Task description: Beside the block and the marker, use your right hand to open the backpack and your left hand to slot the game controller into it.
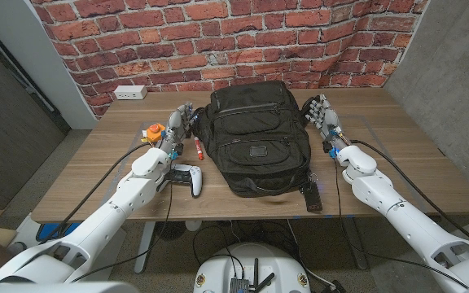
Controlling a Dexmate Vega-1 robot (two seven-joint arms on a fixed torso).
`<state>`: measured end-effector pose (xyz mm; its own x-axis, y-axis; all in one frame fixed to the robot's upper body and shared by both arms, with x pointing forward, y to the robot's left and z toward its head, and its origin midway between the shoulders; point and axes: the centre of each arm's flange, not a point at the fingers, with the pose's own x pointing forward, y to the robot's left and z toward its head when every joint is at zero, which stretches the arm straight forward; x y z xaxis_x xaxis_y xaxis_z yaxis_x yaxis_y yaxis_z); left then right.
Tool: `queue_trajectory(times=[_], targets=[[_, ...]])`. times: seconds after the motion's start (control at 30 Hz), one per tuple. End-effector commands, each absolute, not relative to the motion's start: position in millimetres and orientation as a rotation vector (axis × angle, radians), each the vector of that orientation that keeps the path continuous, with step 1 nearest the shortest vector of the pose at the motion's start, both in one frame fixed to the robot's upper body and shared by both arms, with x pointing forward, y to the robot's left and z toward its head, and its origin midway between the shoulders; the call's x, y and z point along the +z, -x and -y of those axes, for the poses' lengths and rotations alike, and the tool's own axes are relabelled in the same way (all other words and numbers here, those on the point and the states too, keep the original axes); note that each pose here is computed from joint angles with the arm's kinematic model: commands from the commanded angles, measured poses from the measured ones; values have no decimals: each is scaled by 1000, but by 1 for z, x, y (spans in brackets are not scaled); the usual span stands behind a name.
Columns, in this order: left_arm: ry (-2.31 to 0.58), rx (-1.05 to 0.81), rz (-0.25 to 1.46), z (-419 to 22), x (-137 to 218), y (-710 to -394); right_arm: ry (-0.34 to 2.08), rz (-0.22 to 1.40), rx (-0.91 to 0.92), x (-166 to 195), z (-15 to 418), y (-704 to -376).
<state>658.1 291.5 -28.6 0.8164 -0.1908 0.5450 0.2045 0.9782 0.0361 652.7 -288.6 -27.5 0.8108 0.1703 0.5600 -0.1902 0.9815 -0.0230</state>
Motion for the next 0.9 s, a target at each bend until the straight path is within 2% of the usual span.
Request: queue_trajectory(times=[0.03, 0.9], targets=[[7, -198, 567, -292, -24, -660, -13, 597, 150, -29, 287, -653], [-88, -173, 530, -302, -22, -630, 11, 633, 109, -27, 286, -649]])
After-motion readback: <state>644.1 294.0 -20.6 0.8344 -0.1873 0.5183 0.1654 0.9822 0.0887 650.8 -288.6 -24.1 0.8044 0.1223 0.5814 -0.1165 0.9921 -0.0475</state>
